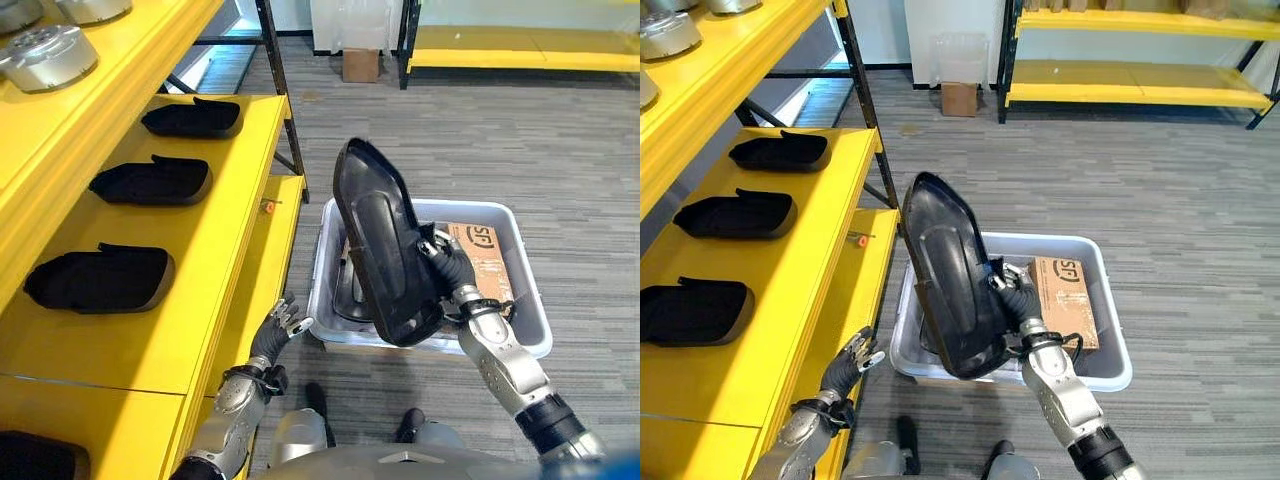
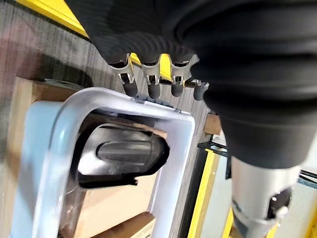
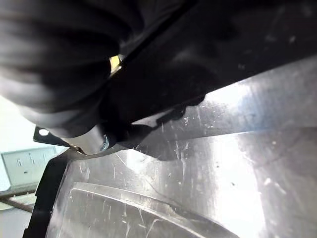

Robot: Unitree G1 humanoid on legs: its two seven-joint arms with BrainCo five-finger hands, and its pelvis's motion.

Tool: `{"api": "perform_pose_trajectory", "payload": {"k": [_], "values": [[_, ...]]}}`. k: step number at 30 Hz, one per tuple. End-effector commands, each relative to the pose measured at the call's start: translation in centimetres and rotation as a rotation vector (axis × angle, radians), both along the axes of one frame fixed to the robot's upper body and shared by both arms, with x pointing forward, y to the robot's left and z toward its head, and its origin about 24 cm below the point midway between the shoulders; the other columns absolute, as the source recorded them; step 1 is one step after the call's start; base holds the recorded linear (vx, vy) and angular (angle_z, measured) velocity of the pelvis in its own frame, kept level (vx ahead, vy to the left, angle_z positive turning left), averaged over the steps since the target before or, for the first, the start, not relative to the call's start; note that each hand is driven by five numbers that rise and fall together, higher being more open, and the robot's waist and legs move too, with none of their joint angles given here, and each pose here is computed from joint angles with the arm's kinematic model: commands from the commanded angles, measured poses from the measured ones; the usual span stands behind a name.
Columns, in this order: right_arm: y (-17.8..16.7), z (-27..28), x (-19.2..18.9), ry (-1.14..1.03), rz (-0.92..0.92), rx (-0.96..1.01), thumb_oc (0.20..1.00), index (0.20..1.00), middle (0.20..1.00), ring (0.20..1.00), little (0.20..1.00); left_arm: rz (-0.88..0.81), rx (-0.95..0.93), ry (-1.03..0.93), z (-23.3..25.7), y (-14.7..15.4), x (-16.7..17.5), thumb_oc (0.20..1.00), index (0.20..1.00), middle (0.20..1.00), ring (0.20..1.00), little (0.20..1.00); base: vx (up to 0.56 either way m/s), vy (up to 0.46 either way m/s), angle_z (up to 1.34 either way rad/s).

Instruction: Move parts from the plastic box to the shelf.

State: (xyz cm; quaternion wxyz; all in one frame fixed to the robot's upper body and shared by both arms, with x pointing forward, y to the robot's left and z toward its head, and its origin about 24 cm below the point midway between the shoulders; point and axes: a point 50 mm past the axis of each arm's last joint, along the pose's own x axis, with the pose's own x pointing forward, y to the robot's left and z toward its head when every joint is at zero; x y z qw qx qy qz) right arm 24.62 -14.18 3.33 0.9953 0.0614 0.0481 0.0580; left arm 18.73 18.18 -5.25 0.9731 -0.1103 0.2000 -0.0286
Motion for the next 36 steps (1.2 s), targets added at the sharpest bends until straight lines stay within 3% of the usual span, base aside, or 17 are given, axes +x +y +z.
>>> {"api": "perform_pose_trajectory", "payload": {"k": [1,6,9,12,21,24,26,29,36], "values": [[0.4,3.7,1.5,-0.148,0.004,0.105,0.200,0.200,0.200,0.200,0.200,-0.066,0.027,-0.121,2.1,-0.7,1.5,1.000,1.000,1.000,1.000,1.000,-0.03,0.019,-0.09],[1.3,3.3,1.2,-0.143,0.028,0.154,0.200,0.200,0.200,0.200,0.200,-0.115,0.031,-0.138,2.9,-1.6,2.7,1.000,1.000,1.000,1.000,1.000,-0.02,-0.077,0.00],[1.3,2.8,0.6,-0.127,0.064,0.170,0.200,0.200,0.200,0.200,0.200,-0.206,0.024,-0.134,3.1,-3.8,3.0,1.000,1.000,1.000,1.000,1.000,0.01,-0.211,1.14],[1.3,2.1,0.8,-0.095,0.052,0.155,0.200,0.200,0.200,0.200,0.200,-0.189,-0.119,-0.118,3.4,-4.9,3.3,1.000,1.000,1.000,1.000,1.000,0.01,-0.189,0.52],[1.7,2.1,0.7,-0.111,0.021,0.158,0.200,0.200,0.200,0.200,0.200,-0.255,-0.108,-0.062,2.0,-4.9,1.7,1.000,1.000,1.000,1.000,1.000,-0.08,-0.129,0.42],[1.0,1.9,0.4,-0.105,-0.056,0.159,0.200,0.200,0.200,0.200,0.200,-0.355,-0.086,-0.053,1.8,-5.2,1.7,1.000,1.000,1.000,1.000,1.000,-0.15,0.022,1.40],[0.9,1.9,0.5,-0.104,-0.057,0.157,0.200,0.200,0.200,0.200,0.200,-0.355,-0.081,-0.057,2.0,-5.3,2.0,1.000,1.000,1.000,1.000,1.000,-0.16,0.051,1.53],[0.7,1.7,1.2,-0.073,-0.095,0.145,0.200,0.200,0.200,0.200,0.200,-0.354,-0.222,-0.054,2.8,-6.7,3.1,1.000,1.000,1.000,1.000,1.000,-0.21,0.099,0.84],[0.4,2.1,1.9,-0.093,-0.079,0.134,0.200,0.200,0.200,0.200,0.200,-0.361,-0.206,-0.084,3.1,-7.6,3.4,1.000,1.000,1.000,1.000,1.000,-0.11,0.250,0.72]]}}
